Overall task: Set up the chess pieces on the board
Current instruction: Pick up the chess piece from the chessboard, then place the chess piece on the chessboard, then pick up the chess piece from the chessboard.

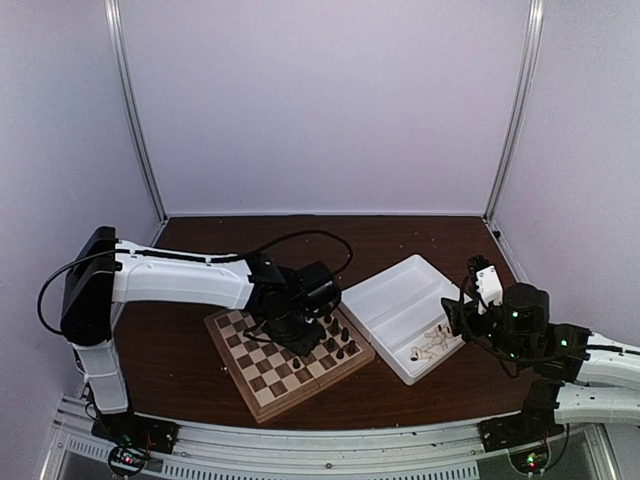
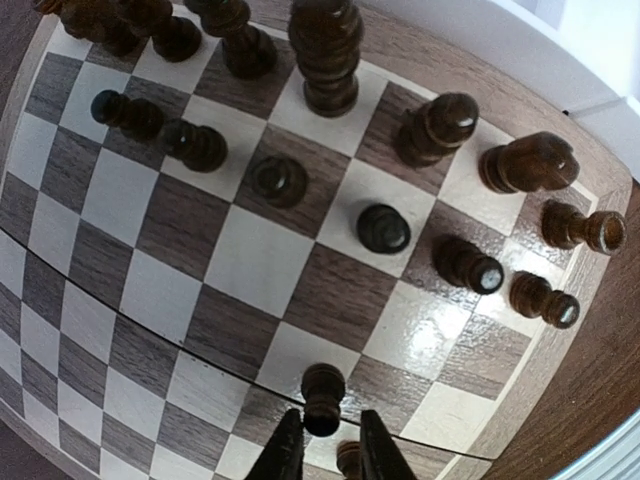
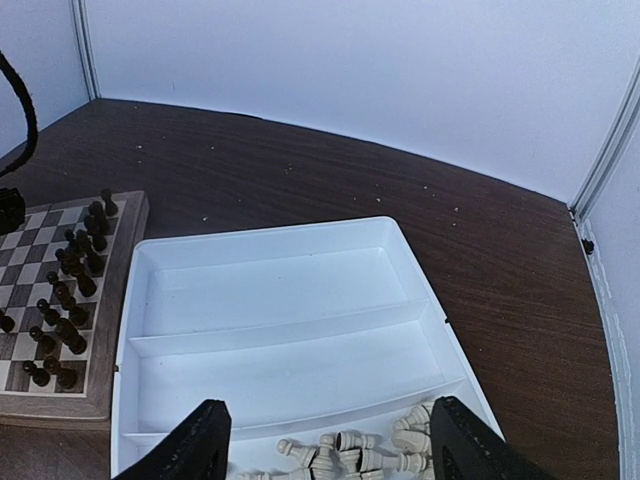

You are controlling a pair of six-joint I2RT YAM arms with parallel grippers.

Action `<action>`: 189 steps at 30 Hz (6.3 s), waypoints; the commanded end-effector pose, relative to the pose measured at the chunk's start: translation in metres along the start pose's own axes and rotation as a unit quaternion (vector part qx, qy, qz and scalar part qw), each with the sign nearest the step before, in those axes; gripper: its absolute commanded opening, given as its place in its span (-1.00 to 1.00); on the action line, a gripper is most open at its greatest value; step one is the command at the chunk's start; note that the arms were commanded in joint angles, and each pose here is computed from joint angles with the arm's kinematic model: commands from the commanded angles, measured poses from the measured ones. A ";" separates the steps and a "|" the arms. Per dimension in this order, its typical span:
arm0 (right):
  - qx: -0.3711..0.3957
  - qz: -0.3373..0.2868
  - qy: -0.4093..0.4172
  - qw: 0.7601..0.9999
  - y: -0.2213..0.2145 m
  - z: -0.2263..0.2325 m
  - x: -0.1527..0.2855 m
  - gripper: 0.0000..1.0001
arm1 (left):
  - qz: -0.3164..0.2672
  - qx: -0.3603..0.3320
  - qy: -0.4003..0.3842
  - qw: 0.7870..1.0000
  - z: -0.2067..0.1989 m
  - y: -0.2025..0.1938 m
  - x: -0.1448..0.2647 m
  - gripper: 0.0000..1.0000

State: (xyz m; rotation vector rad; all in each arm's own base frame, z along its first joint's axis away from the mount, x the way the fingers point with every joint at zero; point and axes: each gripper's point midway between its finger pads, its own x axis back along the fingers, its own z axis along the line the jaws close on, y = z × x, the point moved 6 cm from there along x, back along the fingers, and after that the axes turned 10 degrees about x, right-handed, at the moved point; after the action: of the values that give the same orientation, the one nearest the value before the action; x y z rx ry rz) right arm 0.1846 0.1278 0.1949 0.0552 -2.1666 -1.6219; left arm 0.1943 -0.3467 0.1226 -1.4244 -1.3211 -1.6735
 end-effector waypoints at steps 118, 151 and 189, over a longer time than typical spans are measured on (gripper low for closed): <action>-0.005 -0.003 -0.009 1.000 0.000 -0.001 -0.002 0.53 | -0.018 0.057 -0.026 0.998 0.081 0.125 -0.039 -0.66; -0.001 -0.001 -0.005 1.000 0.000 0.000 -0.003 0.54 | -0.016 0.039 -0.083 0.996 0.029 0.024 0.064 -0.35; -0.002 -0.001 -0.006 1.000 -0.001 0.000 -0.003 0.54 | 0.025 0.022 -0.037 0.999 -0.003 -0.023 0.006 -0.45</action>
State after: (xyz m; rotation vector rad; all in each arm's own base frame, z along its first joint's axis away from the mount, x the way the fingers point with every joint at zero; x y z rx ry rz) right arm 0.1864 0.1298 0.1916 0.0441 -2.1685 -1.6076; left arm 0.1625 -0.3332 0.1190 -1.5039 -1.3097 -1.5470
